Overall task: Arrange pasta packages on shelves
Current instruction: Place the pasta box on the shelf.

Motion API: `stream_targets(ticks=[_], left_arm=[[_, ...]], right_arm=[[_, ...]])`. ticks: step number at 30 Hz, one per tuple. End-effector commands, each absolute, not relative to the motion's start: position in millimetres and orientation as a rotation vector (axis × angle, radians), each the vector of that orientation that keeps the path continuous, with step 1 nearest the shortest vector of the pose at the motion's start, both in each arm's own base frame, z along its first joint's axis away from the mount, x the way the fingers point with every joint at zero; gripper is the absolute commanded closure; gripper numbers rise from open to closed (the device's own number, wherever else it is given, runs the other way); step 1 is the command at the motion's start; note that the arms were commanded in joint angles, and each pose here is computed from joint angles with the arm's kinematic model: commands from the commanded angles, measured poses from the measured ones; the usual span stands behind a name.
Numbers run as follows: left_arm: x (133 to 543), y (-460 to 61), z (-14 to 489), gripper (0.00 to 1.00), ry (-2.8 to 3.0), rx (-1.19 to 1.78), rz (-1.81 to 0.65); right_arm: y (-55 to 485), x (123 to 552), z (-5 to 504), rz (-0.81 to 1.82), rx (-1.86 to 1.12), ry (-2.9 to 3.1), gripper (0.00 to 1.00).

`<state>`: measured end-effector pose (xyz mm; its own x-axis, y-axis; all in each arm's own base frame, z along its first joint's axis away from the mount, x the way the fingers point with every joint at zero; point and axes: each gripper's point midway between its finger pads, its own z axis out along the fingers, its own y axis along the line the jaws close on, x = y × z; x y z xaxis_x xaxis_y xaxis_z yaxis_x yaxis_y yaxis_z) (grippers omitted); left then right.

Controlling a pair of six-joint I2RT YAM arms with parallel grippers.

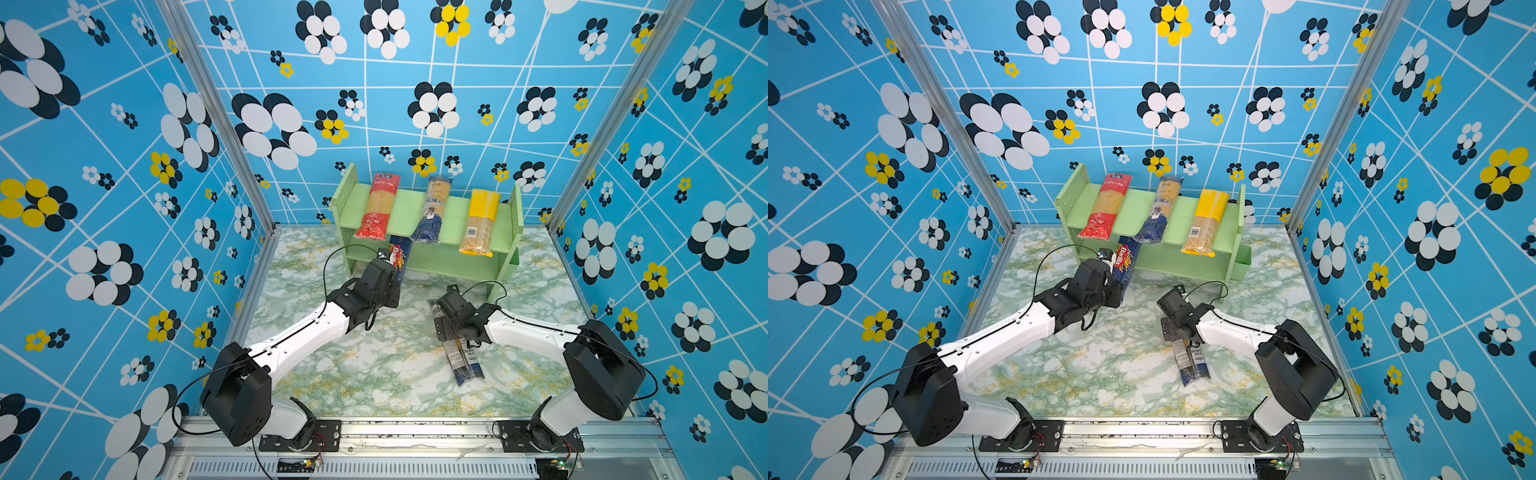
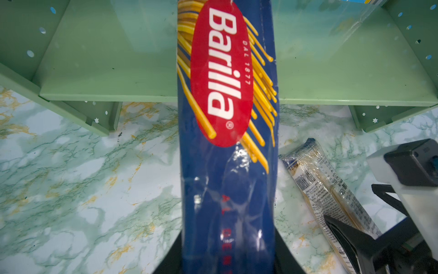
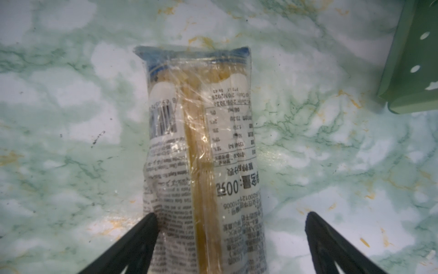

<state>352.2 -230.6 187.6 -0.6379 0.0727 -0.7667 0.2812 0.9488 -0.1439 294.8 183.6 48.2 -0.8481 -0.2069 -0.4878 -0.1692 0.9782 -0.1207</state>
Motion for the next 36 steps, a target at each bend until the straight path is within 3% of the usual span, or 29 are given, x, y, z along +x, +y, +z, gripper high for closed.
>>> stream_targets(ticks=[1,36], left_arm=[[385.2,-239.4,271.9,1.00,1.985,0.140,-0.395],[415.8,-251.1,268.3,1.00,1.955,0.149,-0.299]], right_arm=[[176.4,290.7,36.2,-0.134,-0.276,2.633,0.01],[174.0,291.3,33.5,-0.139,-0.279,2.636,0.01]])
